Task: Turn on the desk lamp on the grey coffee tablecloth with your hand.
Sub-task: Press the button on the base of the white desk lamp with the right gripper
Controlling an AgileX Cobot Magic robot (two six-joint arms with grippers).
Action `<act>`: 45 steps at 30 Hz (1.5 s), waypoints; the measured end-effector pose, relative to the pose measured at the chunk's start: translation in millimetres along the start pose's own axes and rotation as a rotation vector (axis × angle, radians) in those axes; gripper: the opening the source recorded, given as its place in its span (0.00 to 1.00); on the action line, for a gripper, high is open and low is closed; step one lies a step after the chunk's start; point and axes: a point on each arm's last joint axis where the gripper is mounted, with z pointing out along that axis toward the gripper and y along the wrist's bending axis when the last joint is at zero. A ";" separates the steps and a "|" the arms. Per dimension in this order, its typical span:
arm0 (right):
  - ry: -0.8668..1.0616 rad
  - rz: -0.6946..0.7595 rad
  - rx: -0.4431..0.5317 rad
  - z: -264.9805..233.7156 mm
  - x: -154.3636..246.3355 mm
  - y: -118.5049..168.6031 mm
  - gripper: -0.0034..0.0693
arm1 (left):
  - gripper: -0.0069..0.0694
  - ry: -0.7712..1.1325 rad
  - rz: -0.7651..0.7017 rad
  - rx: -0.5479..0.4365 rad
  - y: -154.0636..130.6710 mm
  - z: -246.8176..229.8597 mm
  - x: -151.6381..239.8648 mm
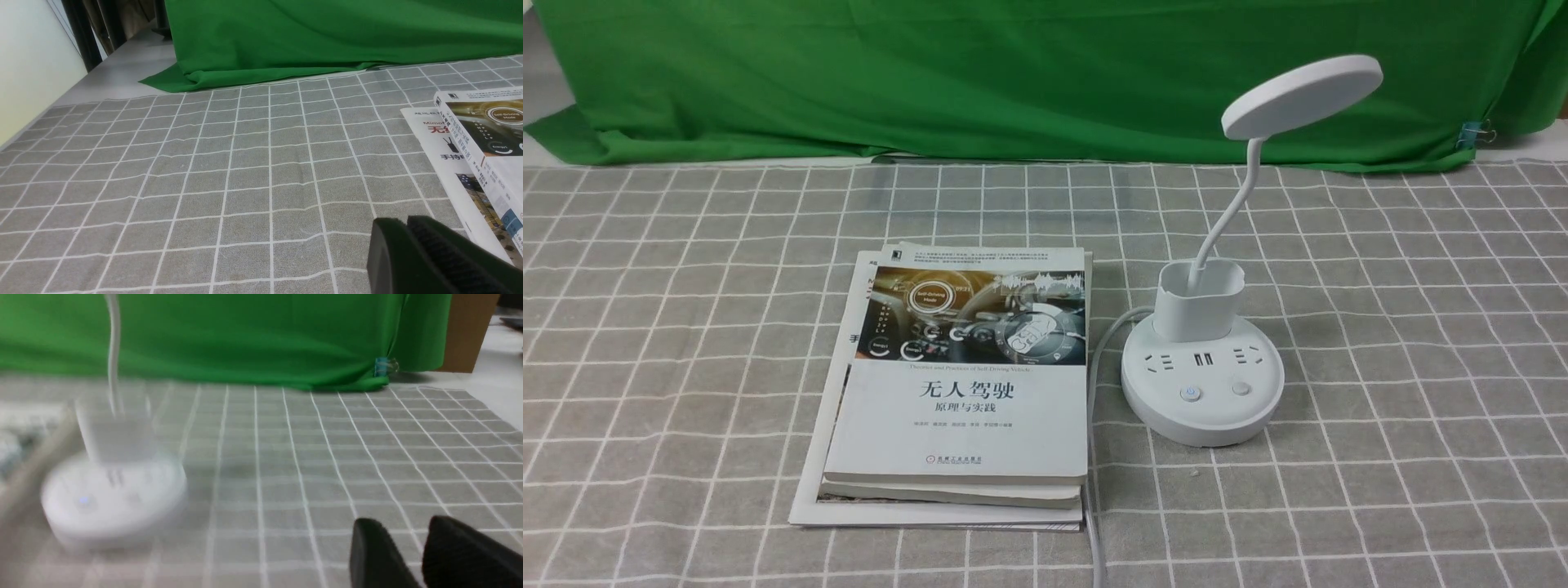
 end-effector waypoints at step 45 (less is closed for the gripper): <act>1.140 -0.251 -0.402 258.7 -28.7 134.0 0.09 | 0.11 0.000 0.000 0.000 0.0 0.0 0.0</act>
